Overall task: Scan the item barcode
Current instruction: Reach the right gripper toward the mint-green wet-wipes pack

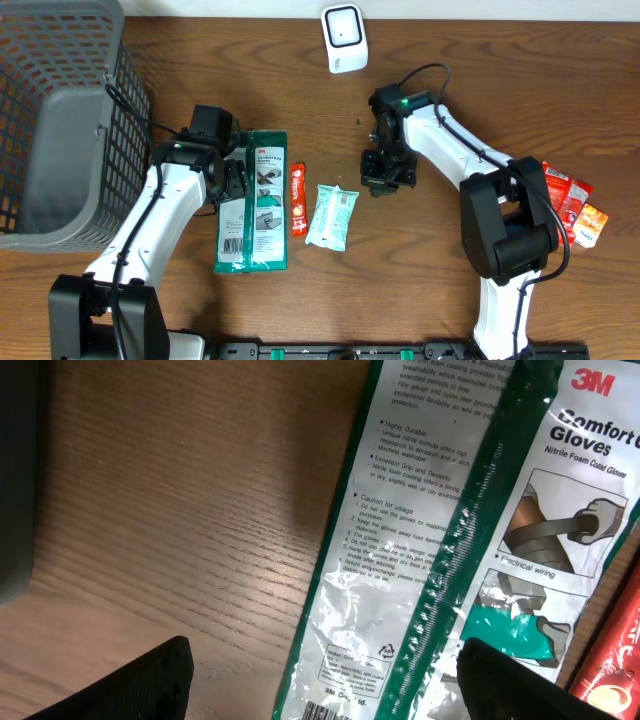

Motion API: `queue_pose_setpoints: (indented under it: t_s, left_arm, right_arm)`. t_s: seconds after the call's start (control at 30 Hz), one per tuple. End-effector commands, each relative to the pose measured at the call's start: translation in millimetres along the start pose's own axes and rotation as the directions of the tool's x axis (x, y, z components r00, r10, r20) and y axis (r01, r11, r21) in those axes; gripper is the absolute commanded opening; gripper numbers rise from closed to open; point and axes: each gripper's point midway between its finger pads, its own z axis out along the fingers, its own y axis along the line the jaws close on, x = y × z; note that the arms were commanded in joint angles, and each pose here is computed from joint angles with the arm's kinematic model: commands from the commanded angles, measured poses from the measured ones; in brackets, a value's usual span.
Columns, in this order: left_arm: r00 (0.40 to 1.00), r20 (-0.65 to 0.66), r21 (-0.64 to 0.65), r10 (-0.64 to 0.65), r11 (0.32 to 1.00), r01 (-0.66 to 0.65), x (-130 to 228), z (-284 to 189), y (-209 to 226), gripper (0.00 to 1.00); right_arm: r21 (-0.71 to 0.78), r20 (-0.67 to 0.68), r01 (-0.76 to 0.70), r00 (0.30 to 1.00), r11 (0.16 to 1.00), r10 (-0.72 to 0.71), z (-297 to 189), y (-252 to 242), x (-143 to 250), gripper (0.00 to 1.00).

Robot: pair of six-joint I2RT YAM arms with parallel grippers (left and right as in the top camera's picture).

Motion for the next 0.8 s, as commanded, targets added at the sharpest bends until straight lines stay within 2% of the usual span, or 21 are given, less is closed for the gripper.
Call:
queue_pose_setpoints:
  t_s: [0.0, 0.2, 0.43, 0.6, 0.77]
  left_arm:
    - [1.000, 0.023, 0.003, -0.004, 1.000, 0.004, -6.9, -5.3, 0.9, 0.85]
    - [1.000, 0.023, 0.003, -0.004, 1.000, 0.004, -6.9, -5.3, 0.9, 0.85]
    - [1.000, 0.022, 0.002, -0.004, 1.000, 0.004, -6.8, -5.2, 0.9, 0.85]
    - [1.000, 0.023, 0.003, -0.004, 1.000, 0.004, -6.9, -5.3, 0.9, 0.85]
    - [1.000, 0.023, 0.003, -0.004, 1.000, 0.004, -6.9, -5.3, 0.9, 0.85]
  right_arm:
    - [-0.160, 0.009, 0.051, 0.999, 0.986, -0.051, -24.4, 36.8, 5.5, 0.01]
    - [-0.195, 0.083, 0.139, 0.989, 0.971, -0.125, -45.3, 65.8, 10.0, 0.01]
    - [-0.179, 0.180, 0.269, 0.955, 0.946, -0.237, -36.2, 110.6, 16.2, 0.01]
    - [-0.064, 0.270, 0.167, 0.952, 0.984, -0.144, -25.5, 118.5, 12.5, 0.01]
    - [0.118, 0.392, 0.111, 0.908, 0.987, -0.149, -15.7, 115.0, 12.8, 0.01]
